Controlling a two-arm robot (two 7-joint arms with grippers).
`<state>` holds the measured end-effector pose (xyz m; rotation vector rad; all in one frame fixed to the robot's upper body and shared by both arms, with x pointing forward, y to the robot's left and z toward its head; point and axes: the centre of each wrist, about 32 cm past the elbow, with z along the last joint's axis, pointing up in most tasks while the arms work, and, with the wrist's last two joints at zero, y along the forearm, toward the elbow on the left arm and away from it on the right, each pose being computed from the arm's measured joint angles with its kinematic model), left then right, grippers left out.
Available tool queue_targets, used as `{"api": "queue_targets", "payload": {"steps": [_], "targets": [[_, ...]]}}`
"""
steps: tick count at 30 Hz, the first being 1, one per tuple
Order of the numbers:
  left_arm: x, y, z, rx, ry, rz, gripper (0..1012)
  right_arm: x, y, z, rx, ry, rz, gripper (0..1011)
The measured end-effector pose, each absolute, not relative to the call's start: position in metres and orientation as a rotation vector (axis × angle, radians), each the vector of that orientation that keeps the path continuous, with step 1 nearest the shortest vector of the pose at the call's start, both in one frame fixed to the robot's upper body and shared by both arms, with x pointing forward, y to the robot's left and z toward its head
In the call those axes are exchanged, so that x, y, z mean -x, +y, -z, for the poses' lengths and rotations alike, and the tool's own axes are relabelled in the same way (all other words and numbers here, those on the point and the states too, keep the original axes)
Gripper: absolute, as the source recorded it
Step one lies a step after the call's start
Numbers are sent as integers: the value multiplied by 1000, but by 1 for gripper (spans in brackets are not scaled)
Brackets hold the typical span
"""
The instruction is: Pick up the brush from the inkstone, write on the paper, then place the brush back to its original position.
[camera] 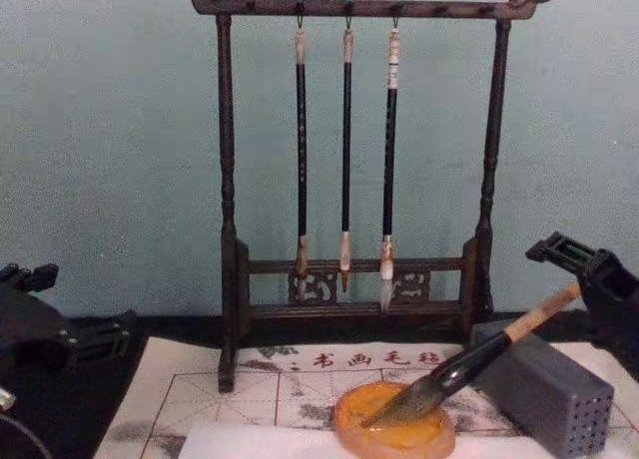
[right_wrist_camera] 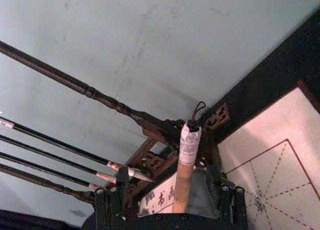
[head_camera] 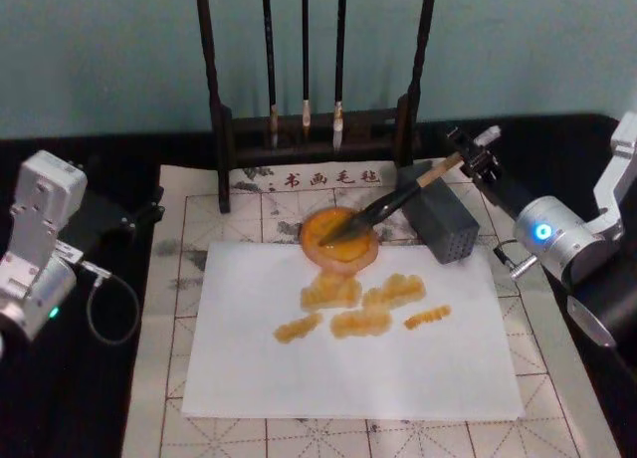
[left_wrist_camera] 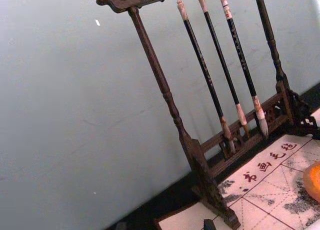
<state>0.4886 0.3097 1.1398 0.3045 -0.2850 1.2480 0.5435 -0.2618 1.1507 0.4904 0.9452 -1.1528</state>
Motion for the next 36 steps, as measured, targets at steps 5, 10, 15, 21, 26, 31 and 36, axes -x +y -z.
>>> {"api": "queue_targets", "payload": {"steps": [5, 10, 15, 21, 26, 31, 36], "targets": [[-489, 310, -1140, -305, -285, -1248, 1001, -538, -265, -1150, -485, 934, 1154, 1003], [-489, 310, -1140, -304, -285, -1248, 1001, -527, -269, -1150, -474, 913, 1162, 1002], [-489, 310, -1140, -304, -285, -1248, 1001, -515, -271, -1148, -439, 861, 1171, 1002], [-489, 310, -1140, -304, -285, -1248, 1001, -502, -268, -1148, -381, 745, 1174, 1003], [-489, 310, -1140, -304, -285, -1248, 1001, -491, -263, -1150, -317, 633, 1151, 1002], [-489, 310, -1140, -305, -285, -1248, 1001, -480, -259, -1150, -219, 515, 1131, 1002], [-489, 310, -1140, -304, -285, -1248, 1001, -471, -256, -1148, -108, 394, 1133, 1002]]}}
